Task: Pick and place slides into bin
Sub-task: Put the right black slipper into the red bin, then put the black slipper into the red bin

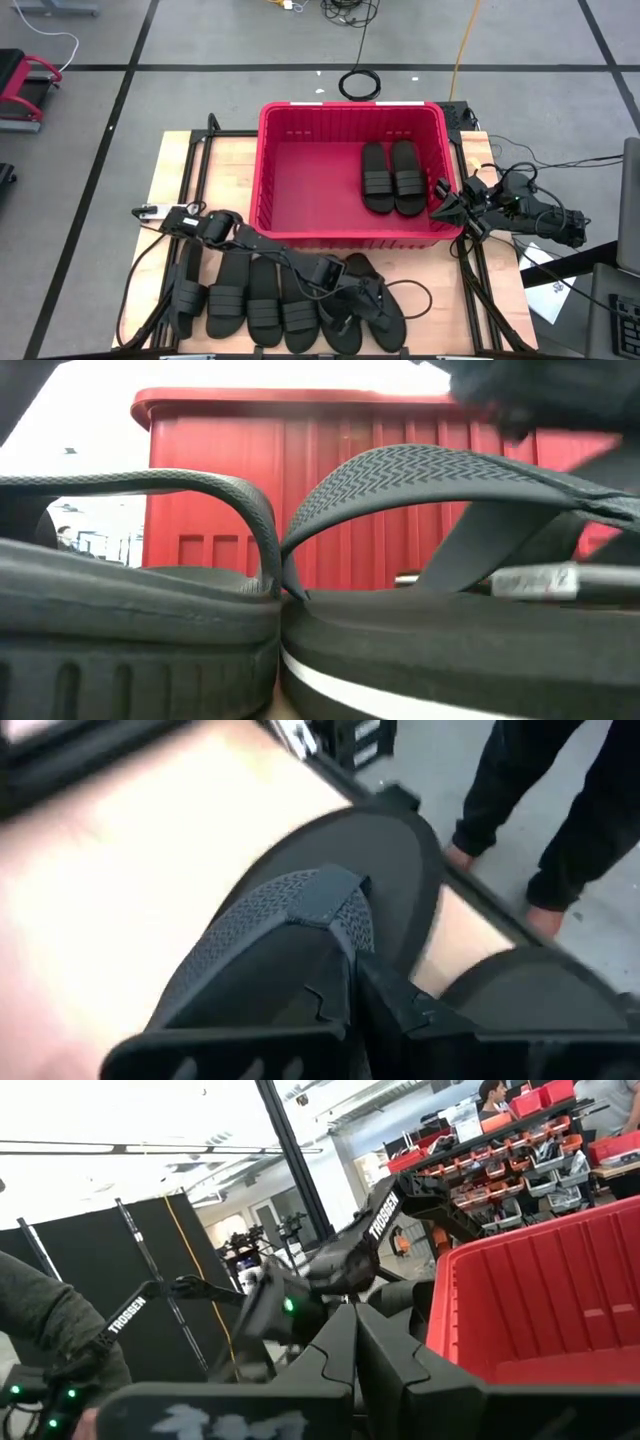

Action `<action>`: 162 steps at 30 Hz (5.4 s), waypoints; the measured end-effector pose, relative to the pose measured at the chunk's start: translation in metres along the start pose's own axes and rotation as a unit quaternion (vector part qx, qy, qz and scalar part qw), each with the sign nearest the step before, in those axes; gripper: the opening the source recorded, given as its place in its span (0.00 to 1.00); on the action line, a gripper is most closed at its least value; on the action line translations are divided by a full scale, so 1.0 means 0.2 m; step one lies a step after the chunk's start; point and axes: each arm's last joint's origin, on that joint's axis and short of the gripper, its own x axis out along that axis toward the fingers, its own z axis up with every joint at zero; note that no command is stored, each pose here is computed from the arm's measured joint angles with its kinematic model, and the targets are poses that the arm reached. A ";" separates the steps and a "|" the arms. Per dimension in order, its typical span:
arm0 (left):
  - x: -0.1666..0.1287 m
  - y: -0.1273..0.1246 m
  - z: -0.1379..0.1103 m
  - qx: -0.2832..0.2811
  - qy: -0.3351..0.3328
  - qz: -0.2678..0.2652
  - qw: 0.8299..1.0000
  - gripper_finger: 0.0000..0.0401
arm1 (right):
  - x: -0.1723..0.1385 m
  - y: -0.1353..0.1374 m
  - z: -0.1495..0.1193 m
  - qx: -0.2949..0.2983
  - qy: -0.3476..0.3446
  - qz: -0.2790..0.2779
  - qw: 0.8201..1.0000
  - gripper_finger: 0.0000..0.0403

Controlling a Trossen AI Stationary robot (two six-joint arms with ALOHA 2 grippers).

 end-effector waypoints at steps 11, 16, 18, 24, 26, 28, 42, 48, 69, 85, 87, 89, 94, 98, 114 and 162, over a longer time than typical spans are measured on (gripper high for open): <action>-0.44 -0.11 0.34 -0.003 -0.056 -0.034 0.998 0.00 | 0.00 0.00 0.00 0.002 0.004 -0.002 1.000 0.00; -0.77 -0.23 0.47 -0.008 -0.036 -0.012 0.999 0.00 | 0.00 0.00 0.00 0.002 0.003 -0.001 1.000 0.00; -0.90 -0.26 0.50 -0.014 -0.027 0.009 0.999 0.00 | 0.00 0.00 0.00 0.002 0.003 -0.001 1.000 0.00; -1.29 -0.27 0.56 -0.021 -0.039 0.125 0.991 0.00 | 0.00 0.00 0.00 0.003 0.004 -0.002 1.000 0.00; -1.41 -0.24 0.56 -0.033 -0.051 0.162 0.985 0.00 | 0.00 0.00 0.00 0.002 0.003 -0.004 1.000 0.00; -1.52 -0.21 0.56 -0.049 -0.068 0.187 0.979 0.00 | 0.00 -0.01 0.00 0.002 -0.002 -0.012 1.000 0.00; -1.84 0.20 0.28 -0.047 0.007 0.145 0.988 0.00 | 0.00 -0.01 0.00 0.002 -0.011 -0.026 1.000 0.00; -1.78 0.47 0.10 -0.020 0.079 0.126 0.989 0.00 | 0.00 -0.01 0.00 0.000 -0.011 -0.026 1.000 0.00; -1.31 1.09 -0.47 0.141 0.239 0.031 0.960 0.00 | 0.00 -0.03 0.01 -0.065 -0.038 -0.088 0.993 0.00; -1.21 1.18 -0.67 0.136 0.193 -0.037 0.971 0.00 | 0.00 -0.03 0.01 -0.062 -0.052 -0.115 0.990 0.00; -1.19 1.19 -0.70 0.138 0.191 -0.032 0.971 0.00 | 0.00 -0.04 0.01 -0.059 -0.056 -0.123 0.989 0.00; -1.18 1.20 -0.74 0.130 0.192 -0.037 0.972 0.00 | -0.01 -0.04 0.02 -0.055 -0.060 -0.130 0.988 0.00; -1.12 1.20 -0.84 0.119 0.179 -0.049 0.975 0.00 | -0.01 -0.04 0.02 -0.052 -0.062 -0.134 0.988 0.00; -1.08 1.20 -0.89 0.126 0.180 -0.056 0.974 0.00 | -0.01 -0.04 0.02 -0.052 -0.068 -0.145 0.986 0.00; -1.03 1.23 -0.93 0.164 0.205 -0.010 0.965 0.02 | -0.01 -0.04 0.02 -0.050 -0.068 -0.146 0.986 0.00; -2.05 0.52 -0.06 0.150 -0.013 0.176 0.973 0.05 | -0.01 -0.04 0.02 -0.023 -0.072 -0.143 0.987 0.00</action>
